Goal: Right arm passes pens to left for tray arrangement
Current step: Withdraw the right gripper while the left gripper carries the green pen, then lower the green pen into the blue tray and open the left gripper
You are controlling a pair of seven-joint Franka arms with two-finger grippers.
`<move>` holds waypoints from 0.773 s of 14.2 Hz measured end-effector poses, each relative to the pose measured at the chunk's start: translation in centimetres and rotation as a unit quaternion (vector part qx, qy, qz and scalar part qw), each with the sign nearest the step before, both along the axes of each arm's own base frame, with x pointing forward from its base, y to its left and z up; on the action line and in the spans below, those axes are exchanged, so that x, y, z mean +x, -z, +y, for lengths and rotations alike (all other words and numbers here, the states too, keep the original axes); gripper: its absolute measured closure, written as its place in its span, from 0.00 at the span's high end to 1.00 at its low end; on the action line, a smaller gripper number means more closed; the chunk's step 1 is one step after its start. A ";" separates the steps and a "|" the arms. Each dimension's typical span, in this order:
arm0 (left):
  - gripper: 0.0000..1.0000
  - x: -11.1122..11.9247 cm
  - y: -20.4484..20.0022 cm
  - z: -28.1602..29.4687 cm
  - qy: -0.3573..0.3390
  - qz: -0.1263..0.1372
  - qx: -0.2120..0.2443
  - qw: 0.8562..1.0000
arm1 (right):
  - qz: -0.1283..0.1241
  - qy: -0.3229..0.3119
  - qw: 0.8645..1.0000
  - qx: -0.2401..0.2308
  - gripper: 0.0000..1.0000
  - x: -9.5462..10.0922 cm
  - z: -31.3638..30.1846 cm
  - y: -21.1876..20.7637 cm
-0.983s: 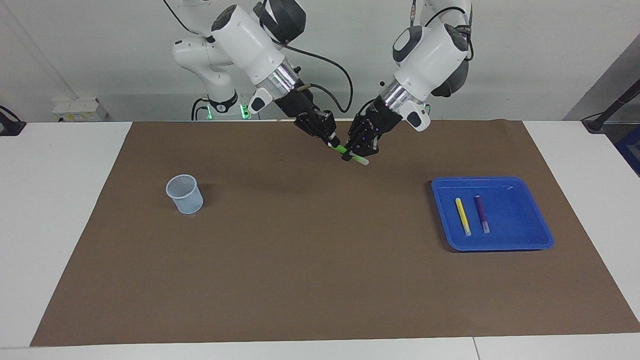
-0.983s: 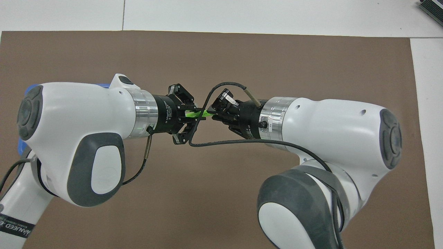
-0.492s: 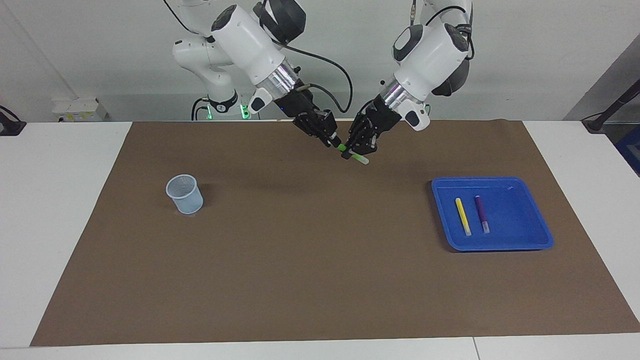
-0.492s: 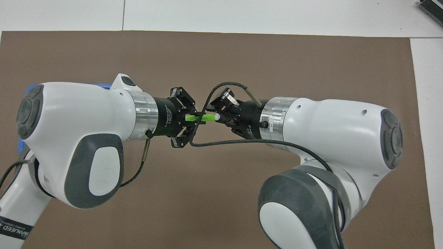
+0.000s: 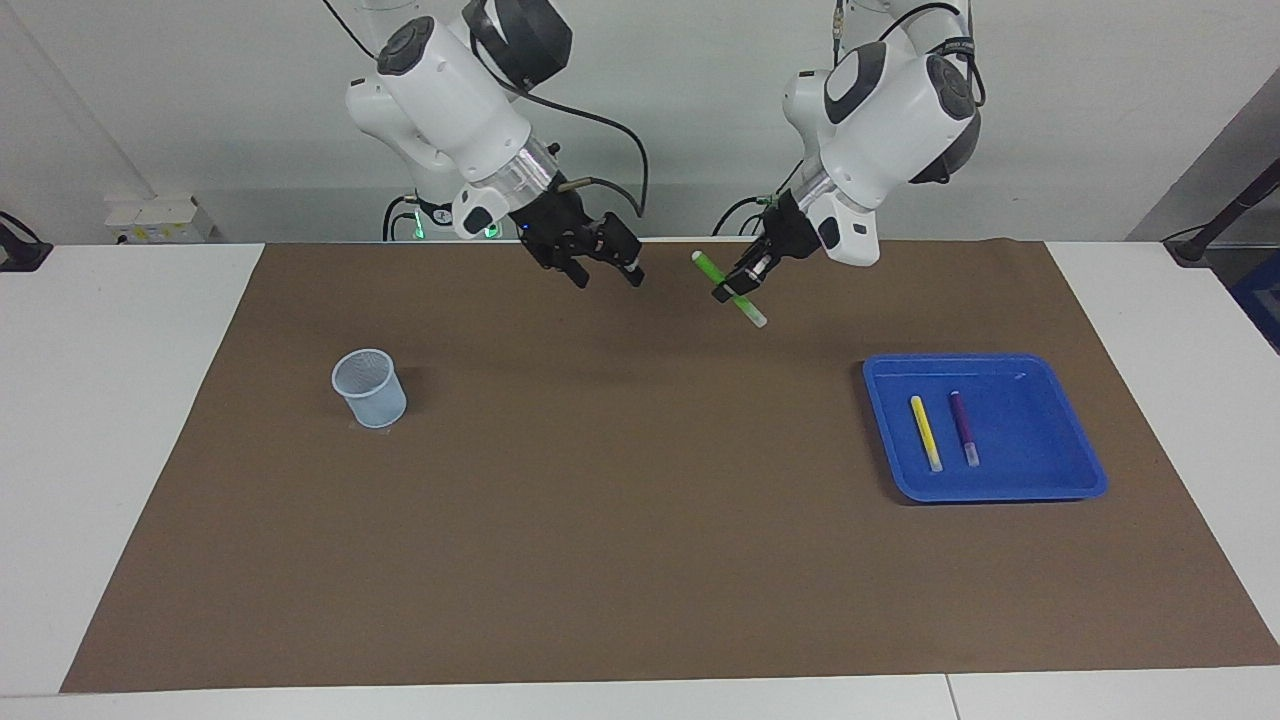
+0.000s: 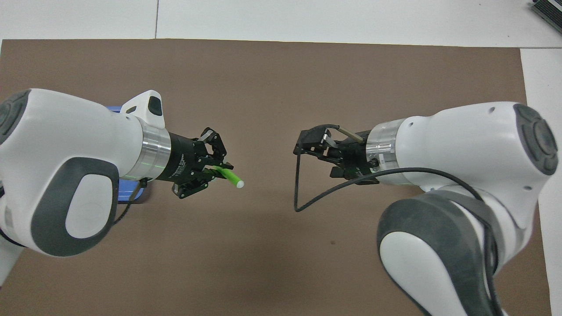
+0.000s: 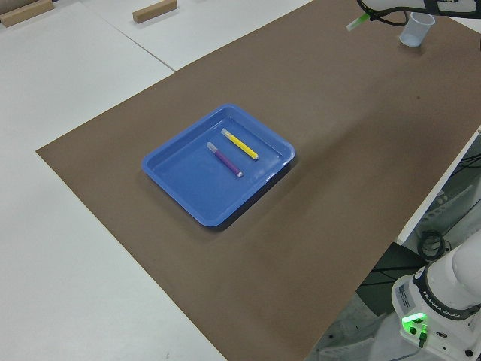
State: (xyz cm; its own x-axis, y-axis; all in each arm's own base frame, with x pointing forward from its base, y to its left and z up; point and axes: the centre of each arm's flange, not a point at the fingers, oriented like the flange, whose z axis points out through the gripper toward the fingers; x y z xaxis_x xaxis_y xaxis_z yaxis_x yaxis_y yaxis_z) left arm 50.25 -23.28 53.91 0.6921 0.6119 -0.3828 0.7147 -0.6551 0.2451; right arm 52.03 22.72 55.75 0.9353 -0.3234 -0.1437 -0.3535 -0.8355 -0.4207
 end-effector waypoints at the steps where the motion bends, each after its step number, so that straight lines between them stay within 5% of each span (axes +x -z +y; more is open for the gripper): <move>1: 0.18 0.3 0.2 2.3 0.050 -0.013 0.014 0.999 | 0.008 -0.031 0.999 -0.026 1.00 -0.1 -2.3 0.2; 5: 0.18 1.4 1.1 11.5 0.221 -0.056 0.076 0.971 | 0.048 -0.064 0.992 -0.094 1.00 -0.3 -9.1 1.0; 11: 0.18 2.5 3.8 22.2 0.394 -0.081 0.153 0.902 | 0.056 -0.071 0.987 -0.133 1.00 0.2 -14.9 1.5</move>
